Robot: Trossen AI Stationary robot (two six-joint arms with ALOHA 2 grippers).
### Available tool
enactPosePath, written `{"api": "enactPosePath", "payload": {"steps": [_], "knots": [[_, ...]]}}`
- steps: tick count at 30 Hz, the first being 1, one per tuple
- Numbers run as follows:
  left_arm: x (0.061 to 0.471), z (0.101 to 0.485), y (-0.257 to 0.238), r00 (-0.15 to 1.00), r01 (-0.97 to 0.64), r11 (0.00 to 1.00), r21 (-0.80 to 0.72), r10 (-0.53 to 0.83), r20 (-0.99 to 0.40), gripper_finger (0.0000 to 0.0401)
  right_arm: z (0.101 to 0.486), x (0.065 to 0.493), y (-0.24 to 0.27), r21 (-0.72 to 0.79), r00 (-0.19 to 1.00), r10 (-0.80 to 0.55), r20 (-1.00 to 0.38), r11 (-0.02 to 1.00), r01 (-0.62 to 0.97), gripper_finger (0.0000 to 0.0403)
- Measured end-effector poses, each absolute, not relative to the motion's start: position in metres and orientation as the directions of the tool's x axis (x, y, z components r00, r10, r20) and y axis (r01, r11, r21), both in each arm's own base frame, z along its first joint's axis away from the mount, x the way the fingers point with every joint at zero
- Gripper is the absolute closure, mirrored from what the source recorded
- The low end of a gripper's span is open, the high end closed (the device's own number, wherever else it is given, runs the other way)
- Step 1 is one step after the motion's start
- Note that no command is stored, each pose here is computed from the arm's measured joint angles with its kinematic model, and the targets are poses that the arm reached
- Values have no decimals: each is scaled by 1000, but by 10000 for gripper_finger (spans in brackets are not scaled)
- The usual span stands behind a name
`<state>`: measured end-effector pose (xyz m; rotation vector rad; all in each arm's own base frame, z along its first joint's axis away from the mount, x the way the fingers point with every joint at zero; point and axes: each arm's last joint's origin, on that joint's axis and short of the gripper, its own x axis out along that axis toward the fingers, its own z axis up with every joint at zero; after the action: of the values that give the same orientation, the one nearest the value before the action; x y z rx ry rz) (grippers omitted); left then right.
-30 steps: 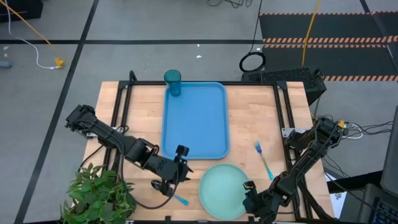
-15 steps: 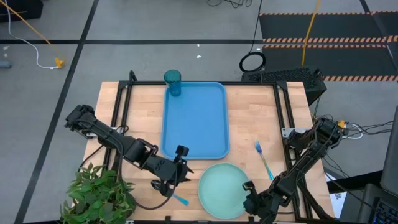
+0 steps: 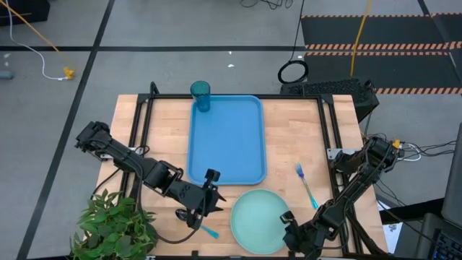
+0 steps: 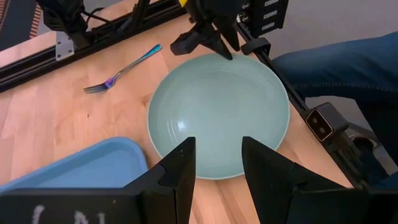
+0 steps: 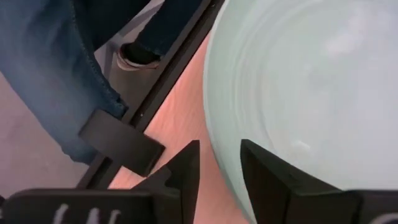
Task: Pick and place plate/cup/fork/spoon on tray
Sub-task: Put the light green plate on the blue serving tray to the bottom left of the blue cup
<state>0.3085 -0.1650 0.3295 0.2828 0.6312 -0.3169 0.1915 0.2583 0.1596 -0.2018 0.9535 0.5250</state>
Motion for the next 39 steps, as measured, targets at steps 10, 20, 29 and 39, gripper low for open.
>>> {"api": "enactPosePath", "payload": {"steps": [10,20,29,39], "knots": [[309,330,-165,765,373,914,163,-203,-611,268,149,188,251,48,434,335,-836,833,-551,358],[309,330,-165,766,373,914,163,-203,-610,268,153,191,256,61,449,404,-797,794,-605,399],[309,330,-165,766,370,915,159,-204,-610,268,185,201,274,34,490,483,-726,736,-676,402],[306,330,-168,782,317,931,183,-147,-606,268,252,216,284,-176,638,284,-716,811,-558,402]]}}
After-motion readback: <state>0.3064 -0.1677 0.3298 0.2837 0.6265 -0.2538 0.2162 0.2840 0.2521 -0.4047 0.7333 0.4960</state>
